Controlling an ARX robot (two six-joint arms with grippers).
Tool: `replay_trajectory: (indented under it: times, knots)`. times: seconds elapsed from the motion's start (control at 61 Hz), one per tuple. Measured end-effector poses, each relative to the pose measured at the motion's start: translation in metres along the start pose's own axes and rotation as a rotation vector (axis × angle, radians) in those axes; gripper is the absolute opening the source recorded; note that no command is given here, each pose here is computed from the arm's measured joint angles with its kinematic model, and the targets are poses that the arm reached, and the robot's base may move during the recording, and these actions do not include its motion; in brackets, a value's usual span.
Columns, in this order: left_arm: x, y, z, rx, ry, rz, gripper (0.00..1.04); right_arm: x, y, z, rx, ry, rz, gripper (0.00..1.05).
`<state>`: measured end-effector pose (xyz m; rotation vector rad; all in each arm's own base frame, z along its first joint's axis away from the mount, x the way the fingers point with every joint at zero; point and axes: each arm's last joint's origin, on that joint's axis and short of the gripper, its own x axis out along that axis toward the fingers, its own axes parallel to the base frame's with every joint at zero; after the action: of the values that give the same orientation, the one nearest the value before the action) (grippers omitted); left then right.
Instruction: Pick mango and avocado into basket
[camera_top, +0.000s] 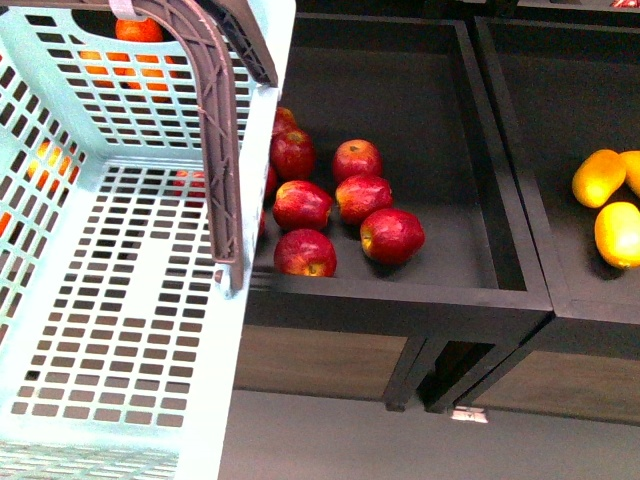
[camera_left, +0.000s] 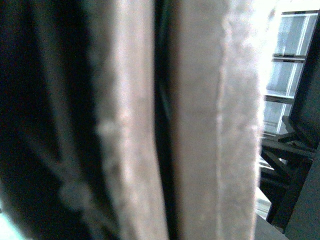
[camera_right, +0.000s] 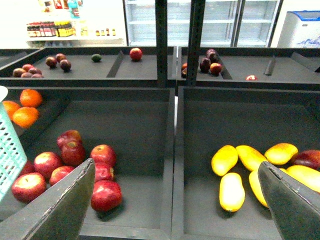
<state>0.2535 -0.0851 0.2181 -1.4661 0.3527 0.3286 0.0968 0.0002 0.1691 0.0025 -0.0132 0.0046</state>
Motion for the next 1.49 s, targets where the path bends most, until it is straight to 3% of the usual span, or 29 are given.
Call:
replay_trajectory:
  times: [0.098,0.279,0.426,0.59,0.738,0.869,1.082,1.394,1.427,1.492]
  knots:
    - [0.004,-0.001,-0.004,0.098,0.102,-0.019,0.27,0.0,0.0,0.0,0.0,0.0,-0.002,0.96]
    - [0.048,-0.019,-0.035,0.472,0.256,-0.035,0.27,0.0,0.0,0.0,0.0,0.0,-0.003,0.96]
    - [0.082,-0.038,-0.065,0.563,0.354,-0.025,0.27,0.0,0.0,0.0,0.0,0.0,-0.003,0.96]
    - [0.106,-0.062,-0.114,0.613,0.542,-0.06,0.27,0.0,0.0,0.0,0.0,0.0,-0.003,0.96]
    - [0.091,-0.087,-0.165,0.684,0.726,-0.121,0.27,0.0,0.0,0.0,0.0,0.0,-0.003,0.96]
    - [0.07,-0.092,-0.191,0.761,0.805,-0.156,0.27,0.0,0.0,0.0,0.0,0.0,-0.003,0.96]
    - [0.059,-0.086,-0.206,0.831,0.844,-0.153,0.27,0.0,0.0,0.0,0.0,0.0,-0.003,0.96]
    - [0.059,-0.086,-0.206,0.851,0.829,-0.159,0.27,0.0,0.0,0.0,0.0,0.0,-0.003,0.96]
    - [0.059,-0.086,-0.206,0.851,0.829,-0.159,0.27,0.001,0.0,-0.001,0.015,0.048,-0.001,0.96]
    - [0.059,-0.086,-0.206,0.851,0.829,-0.158,0.27,0.002,-0.003,-0.001,0.135,0.352,-0.024,0.96]
